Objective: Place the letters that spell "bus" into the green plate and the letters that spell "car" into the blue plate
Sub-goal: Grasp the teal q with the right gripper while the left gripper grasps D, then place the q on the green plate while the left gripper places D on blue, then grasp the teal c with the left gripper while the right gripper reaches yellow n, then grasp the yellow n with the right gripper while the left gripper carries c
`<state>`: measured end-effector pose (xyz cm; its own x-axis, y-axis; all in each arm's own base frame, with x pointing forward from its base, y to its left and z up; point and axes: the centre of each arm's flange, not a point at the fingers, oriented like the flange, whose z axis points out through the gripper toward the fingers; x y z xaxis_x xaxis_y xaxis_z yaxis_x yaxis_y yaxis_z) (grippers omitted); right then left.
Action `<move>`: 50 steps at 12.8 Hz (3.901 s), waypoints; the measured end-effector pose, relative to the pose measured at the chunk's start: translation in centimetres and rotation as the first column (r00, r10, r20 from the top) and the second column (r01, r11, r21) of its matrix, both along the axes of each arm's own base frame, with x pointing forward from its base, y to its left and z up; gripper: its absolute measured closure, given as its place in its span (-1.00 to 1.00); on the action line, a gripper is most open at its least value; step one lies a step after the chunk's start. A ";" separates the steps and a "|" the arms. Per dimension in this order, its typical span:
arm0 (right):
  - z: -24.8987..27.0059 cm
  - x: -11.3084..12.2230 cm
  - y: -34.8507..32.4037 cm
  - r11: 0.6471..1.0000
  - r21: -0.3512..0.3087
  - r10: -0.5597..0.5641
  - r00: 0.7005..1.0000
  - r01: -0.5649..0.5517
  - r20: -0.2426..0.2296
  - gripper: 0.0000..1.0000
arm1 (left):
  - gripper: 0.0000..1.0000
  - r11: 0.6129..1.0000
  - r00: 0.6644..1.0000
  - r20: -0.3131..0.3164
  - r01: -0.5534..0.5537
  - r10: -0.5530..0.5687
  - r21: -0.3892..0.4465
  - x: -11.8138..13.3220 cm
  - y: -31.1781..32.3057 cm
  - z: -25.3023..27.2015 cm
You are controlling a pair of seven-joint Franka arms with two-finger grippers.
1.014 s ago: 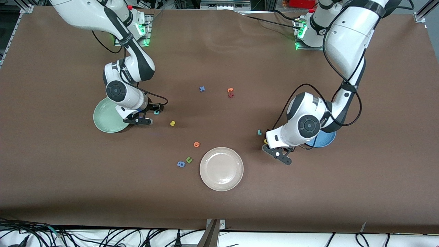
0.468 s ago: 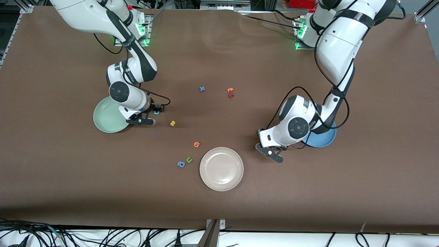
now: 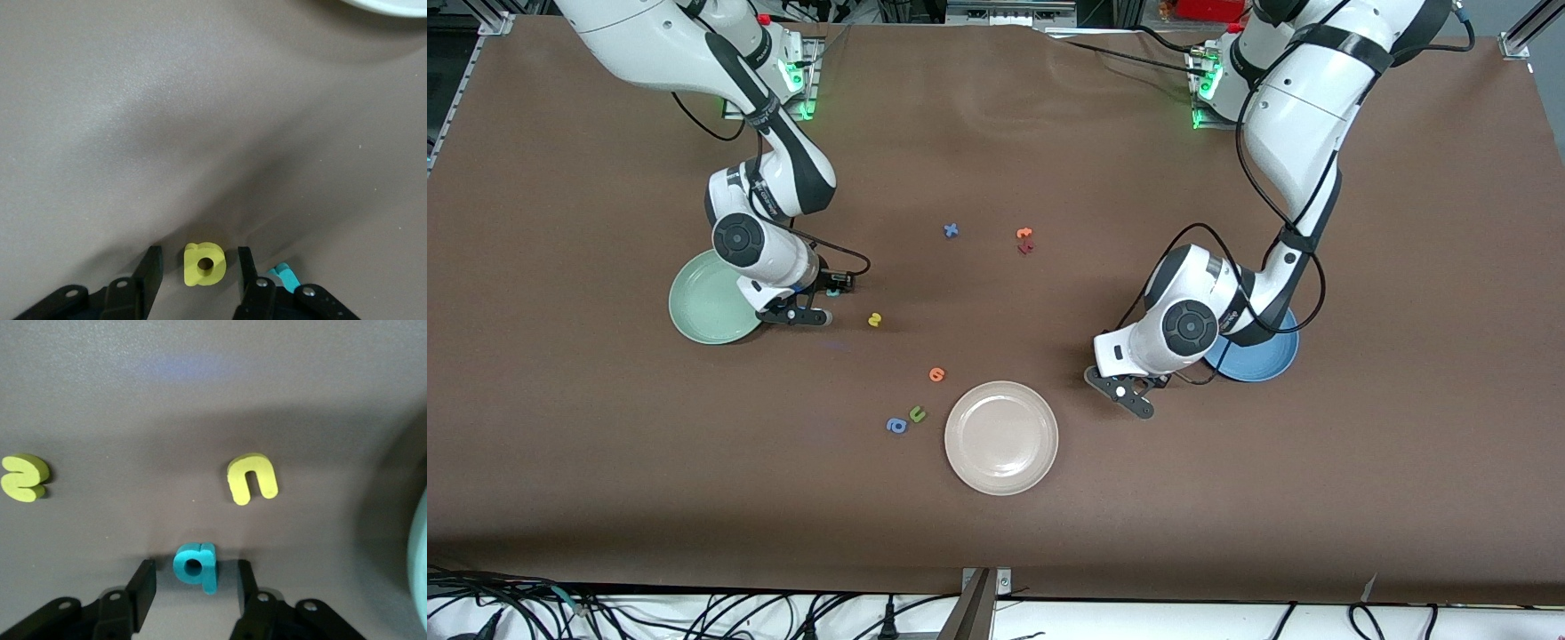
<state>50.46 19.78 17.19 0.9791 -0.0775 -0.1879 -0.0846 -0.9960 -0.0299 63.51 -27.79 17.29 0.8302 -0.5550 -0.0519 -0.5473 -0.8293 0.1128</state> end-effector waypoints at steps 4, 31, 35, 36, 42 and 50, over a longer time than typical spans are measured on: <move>0.2 0.1 -0.1 1.000 0.001 -0.002 1.000 0.002 0.004 0.45 | 0.16 1.000 1.000 0.002 0.001 -0.001 0.003 0.0 0.1 0.0; 3.1 4.8 -26.0 0.993 -0.039 0.097 0.973 -0.107 -0.209 -0.34 | -1.00 0.989 0.967 -0.226 -0.098 0.120 0.107 -0.1 9.9 7.9; 8.2 7.2 -19.6 0.996 -0.045 0.071 0.986 -0.079 -0.150 -0.97 | -0.75 0.992 0.989 -0.112 -0.090 0.099 0.085 -2.9 5.8 2.4; 9.5 7.8 -16.8 0.997 -0.050 0.050 0.990 -0.057 -0.133 -0.97 | -0.50 0.993 0.993 -0.087 -0.064 0.073 0.102 -3.5 6.2 1.0; 9.0 8.1 -6.0 0.999 -0.051 0.009 0.997 -0.013 -0.072 -0.71 | 0.06 0.991 0.997 -0.050 -0.049 0.056 0.122 -4.3 6.6 -0.2; 2.2 7.4 -0.1 0.991 -0.022 0.135 0.991 -0.135 -0.015 -0.37 | 0.53 0.991 0.998 -0.031 -0.059 0.063 0.121 -3.9 6.8 1.2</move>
